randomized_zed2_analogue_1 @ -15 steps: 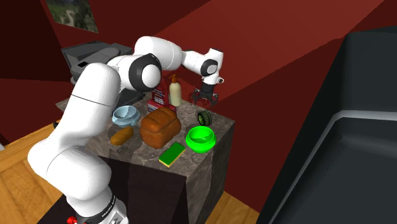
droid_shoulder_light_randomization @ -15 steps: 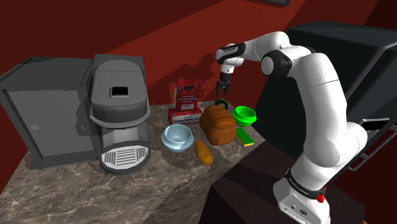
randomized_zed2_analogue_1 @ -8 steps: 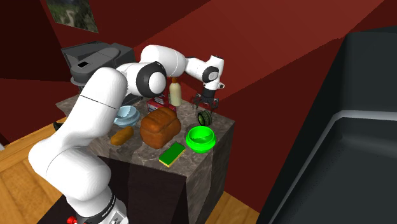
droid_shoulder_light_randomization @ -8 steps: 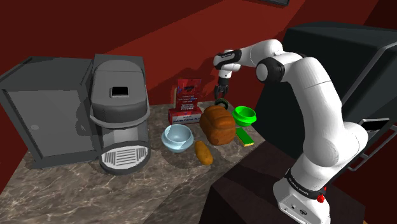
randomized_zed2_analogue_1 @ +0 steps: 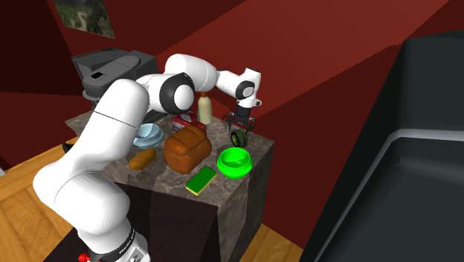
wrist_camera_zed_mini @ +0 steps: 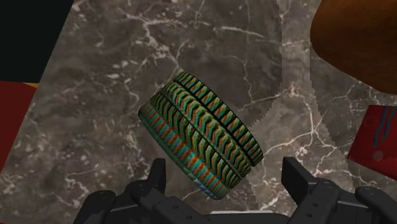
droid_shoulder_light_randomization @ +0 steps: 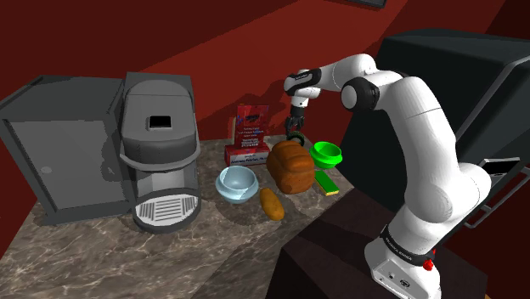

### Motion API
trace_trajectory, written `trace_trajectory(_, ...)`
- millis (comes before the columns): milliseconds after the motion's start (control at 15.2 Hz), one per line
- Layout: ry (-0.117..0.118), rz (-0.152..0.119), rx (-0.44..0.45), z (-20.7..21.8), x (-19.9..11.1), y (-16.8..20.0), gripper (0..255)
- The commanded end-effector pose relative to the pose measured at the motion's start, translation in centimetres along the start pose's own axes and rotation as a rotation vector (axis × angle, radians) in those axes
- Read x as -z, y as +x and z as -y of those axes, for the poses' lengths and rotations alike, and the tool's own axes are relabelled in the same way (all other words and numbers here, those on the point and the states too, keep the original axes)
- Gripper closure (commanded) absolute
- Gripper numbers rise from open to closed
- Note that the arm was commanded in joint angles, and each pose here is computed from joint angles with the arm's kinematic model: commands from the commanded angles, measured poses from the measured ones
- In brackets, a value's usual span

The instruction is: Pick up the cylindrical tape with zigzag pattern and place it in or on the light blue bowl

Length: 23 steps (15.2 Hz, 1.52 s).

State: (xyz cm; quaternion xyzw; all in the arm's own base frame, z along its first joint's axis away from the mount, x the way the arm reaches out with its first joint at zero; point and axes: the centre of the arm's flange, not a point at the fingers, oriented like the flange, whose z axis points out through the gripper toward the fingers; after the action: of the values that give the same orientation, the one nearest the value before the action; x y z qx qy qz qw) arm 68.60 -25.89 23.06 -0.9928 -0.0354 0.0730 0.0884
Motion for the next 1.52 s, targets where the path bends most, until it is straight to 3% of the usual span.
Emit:
trace_trajectory(0, 0.000, 0.000, 0.000, 0.0, 0.0, 0.0, 0)
trace_trajectory(66, 0.000, 0.000, 0.000, 0.0, 0.0, 0.0, 0)
trace_trajectory(132, 0.000, 0.000, 0.000, 0.0, 0.0, 0.0, 255)
trace_trajectory(726, 0.000, 0.000, 0.000, 0.0, 0.0, 0.0, 255)
trace_trajectory(1452, 0.000, 0.000, 0.000, 1.0, 5.6, -0.8, 255)
